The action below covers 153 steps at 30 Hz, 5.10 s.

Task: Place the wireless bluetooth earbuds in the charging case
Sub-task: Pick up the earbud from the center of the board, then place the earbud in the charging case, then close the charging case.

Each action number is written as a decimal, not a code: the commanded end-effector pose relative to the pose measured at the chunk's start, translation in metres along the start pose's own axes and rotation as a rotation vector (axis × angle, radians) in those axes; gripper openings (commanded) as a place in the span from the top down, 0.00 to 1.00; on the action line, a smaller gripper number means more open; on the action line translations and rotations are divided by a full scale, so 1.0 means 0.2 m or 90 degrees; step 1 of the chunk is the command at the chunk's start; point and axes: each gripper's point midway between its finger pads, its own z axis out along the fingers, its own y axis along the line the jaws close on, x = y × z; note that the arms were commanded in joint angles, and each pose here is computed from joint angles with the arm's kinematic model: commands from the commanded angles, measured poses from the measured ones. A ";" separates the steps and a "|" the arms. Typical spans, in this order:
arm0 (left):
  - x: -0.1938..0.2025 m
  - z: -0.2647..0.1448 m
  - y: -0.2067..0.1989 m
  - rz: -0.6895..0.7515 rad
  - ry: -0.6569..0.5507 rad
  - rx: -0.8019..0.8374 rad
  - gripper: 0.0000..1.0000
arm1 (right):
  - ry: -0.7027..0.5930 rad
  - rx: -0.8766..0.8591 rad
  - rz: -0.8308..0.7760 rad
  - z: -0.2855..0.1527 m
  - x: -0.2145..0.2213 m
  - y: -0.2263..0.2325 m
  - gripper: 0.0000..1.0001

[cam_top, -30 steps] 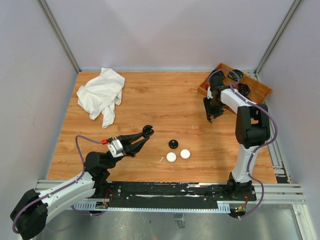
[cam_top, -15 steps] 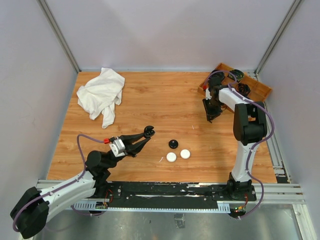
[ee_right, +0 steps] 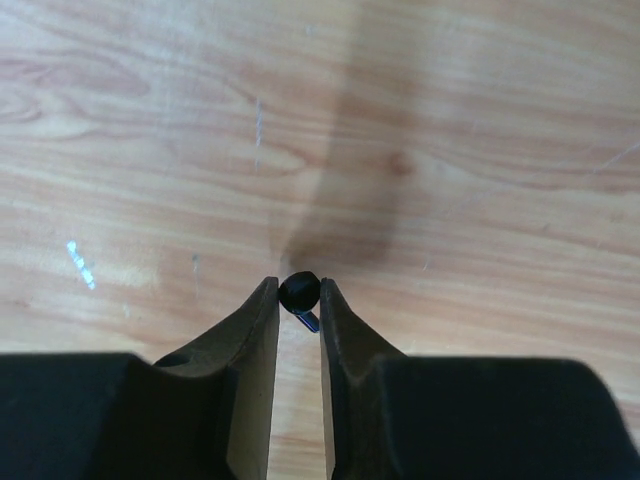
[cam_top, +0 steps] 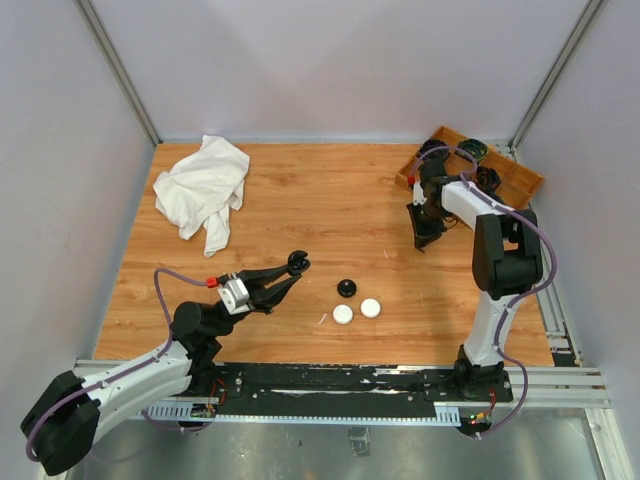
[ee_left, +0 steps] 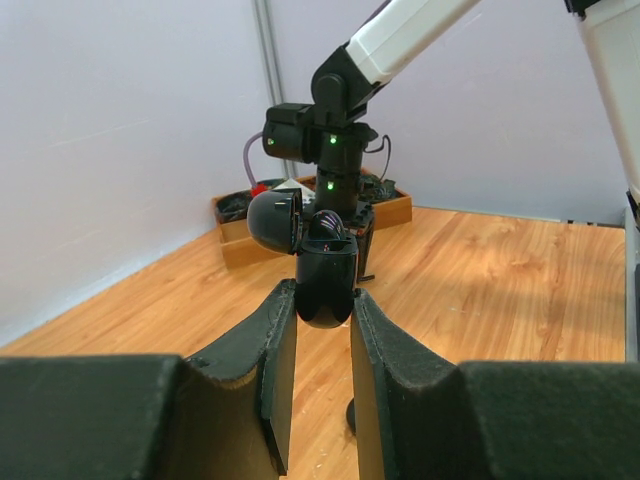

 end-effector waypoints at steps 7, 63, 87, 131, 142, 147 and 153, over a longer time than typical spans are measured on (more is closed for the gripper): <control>-0.08 0.00 0.02 0.016 -0.049 -0.010 1.00 | -0.139 -0.079 -0.039 -0.30 -0.05 0.30 0.81; -0.24 0.15 0.04 0.008 -0.119 0.000 1.00 | -0.736 -0.708 -0.418 -1.69 0.35 1.62 0.80; -0.29 0.18 0.00 -0.021 -0.147 0.035 1.00 | -0.707 -0.702 -0.412 -1.60 0.35 1.70 0.80; -0.16 0.17 -0.06 -0.060 -0.090 0.065 1.00 | -0.691 -0.518 -0.578 -1.56 0.40 1.49 0.20; -0.17 0.16 -0.22 -0.059 -0.069 0.188 1.00 | -0.653 -0.529 -0.683 -1.47 0.48 1.50 0.01; -0.18 0.17 -0.23 -0.066 -0.069 0.201 1.00 | -0.624 -0.574 -0.714 -1.45 0.53 1.54 0.01; -0.16 0.20 -0.20 -0.102 -0.054 0.174 1.00 | -0.616 -0.594 -0.733 -1.46 0.56 1.55 0.03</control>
